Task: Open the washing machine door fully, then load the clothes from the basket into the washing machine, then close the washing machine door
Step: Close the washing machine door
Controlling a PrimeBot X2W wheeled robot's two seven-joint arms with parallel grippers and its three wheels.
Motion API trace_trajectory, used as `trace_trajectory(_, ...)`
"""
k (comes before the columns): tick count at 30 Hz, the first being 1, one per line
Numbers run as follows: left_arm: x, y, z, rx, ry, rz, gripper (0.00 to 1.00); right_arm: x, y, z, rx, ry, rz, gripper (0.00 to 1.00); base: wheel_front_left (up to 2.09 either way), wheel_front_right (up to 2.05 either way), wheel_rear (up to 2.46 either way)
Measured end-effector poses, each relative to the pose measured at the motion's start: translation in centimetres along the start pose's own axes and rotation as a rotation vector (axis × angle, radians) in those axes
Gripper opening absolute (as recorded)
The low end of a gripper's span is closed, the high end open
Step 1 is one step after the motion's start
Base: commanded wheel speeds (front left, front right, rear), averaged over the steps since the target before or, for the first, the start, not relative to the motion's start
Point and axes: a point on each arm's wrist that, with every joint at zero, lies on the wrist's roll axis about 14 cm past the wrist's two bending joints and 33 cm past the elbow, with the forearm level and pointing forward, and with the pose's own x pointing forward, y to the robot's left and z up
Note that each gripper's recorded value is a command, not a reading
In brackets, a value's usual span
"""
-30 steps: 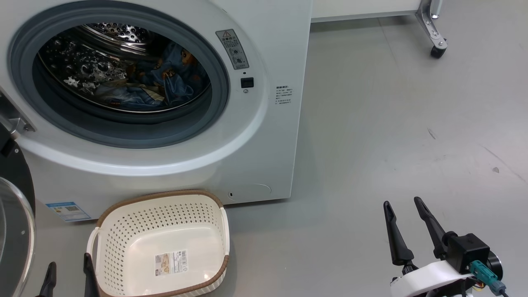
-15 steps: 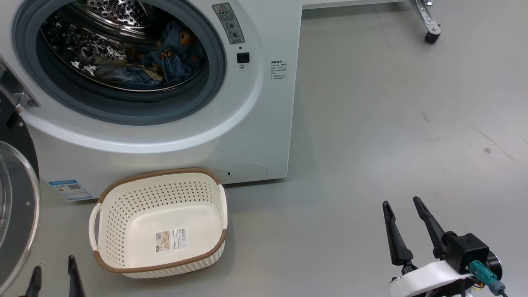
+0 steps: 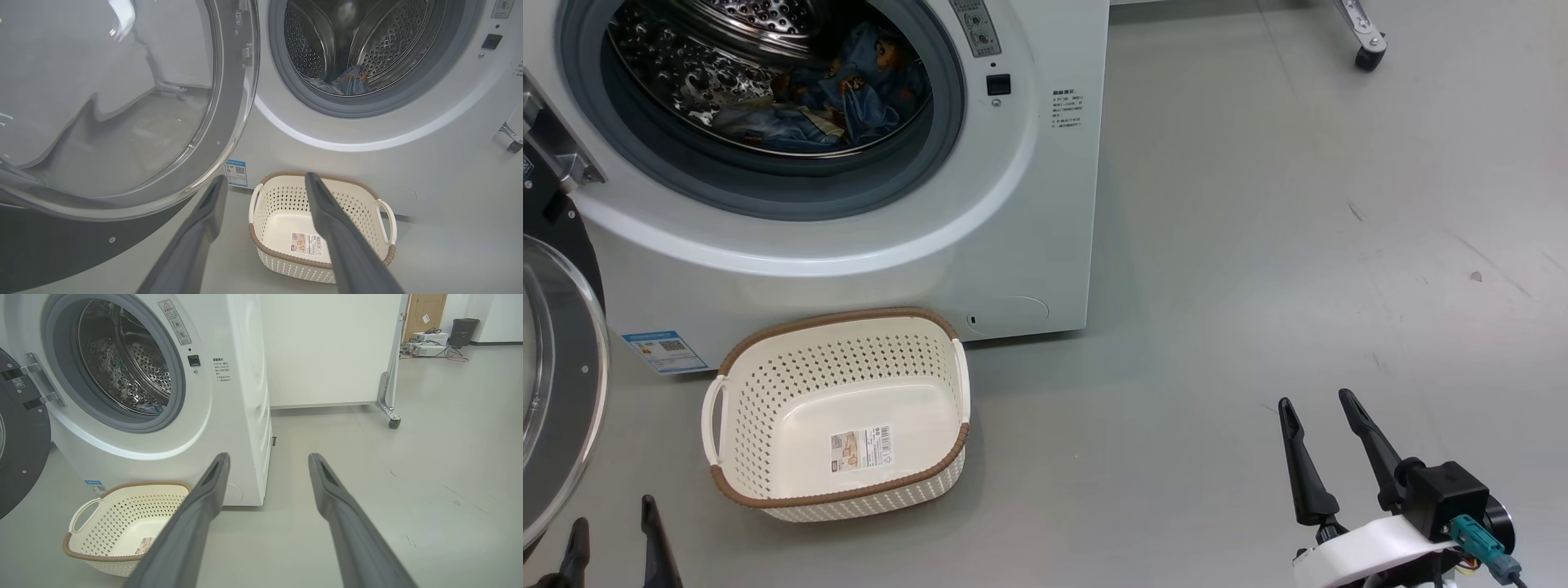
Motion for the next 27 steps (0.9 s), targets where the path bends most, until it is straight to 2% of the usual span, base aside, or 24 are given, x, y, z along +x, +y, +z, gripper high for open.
trace_trajectory(7, 0.1, -0.1, 0.0, 0.016, 0.001, -0.006, 1.00, 0.1, -0.2, 0.1, -0.003, -0.004, -0.003, 1.00, -0.22, 0.22, 0.00)
trace_trajectory(16, 0.3, 0.3, 1.2, 0.025, -0.039, 0.014, 1.00, 1.3, 1.2, 0.5, -0.023, -0.012, 0.065, 1.00, 0.00, 0.00, 0.00)
trace_trajectory(27, -1.1, 2.6, 1.6, 0.002, -0.061, 0.109, 1.00, 3.3, 6.4, 0.6, -0.038, -0.018, 0.255, 1.00, 0.00, 0.00, 0.00)
